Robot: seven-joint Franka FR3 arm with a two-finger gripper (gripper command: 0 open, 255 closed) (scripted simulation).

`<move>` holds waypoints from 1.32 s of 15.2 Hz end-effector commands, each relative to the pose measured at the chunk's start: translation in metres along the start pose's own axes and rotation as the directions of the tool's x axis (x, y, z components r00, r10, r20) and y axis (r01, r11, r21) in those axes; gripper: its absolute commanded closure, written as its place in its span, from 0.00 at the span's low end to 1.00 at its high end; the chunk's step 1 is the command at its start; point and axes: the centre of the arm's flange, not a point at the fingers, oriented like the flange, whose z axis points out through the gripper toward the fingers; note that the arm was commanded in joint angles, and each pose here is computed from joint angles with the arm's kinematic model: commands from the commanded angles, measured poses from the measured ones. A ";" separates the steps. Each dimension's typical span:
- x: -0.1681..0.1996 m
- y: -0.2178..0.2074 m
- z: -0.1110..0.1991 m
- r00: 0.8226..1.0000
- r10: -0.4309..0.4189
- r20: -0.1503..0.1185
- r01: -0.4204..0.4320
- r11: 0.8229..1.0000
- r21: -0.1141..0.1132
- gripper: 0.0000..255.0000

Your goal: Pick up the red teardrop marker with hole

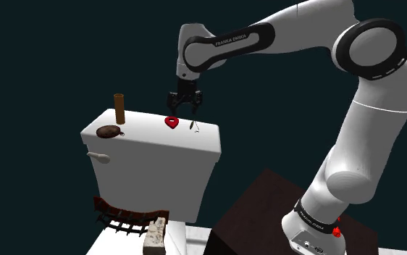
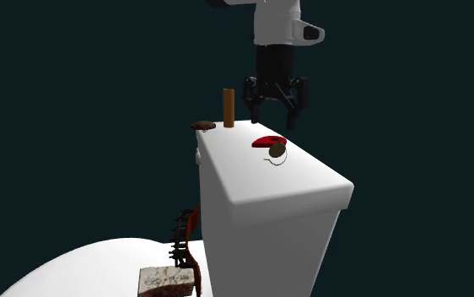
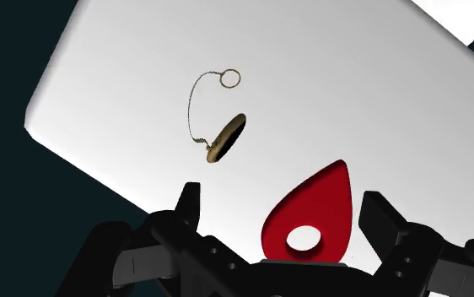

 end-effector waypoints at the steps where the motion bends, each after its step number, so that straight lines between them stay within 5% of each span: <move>1: 0.020 -0.015 0.007 1.000 0.024 -0.006 -0.024 1.000 0.007 0.00; 12: 0.039 -0.029 0.055 0.999 0.046 -0.012 -0.046 0.999 0.012 0.00; 13: 0.038 -0.029 0.055 0.999 0.046 -0.012 -0.046 0.999 0.012 1.00; 20: 0.039 -0.029 0.055 0.999 0.046 -0.012 -0.046 0.999 0.012 1.00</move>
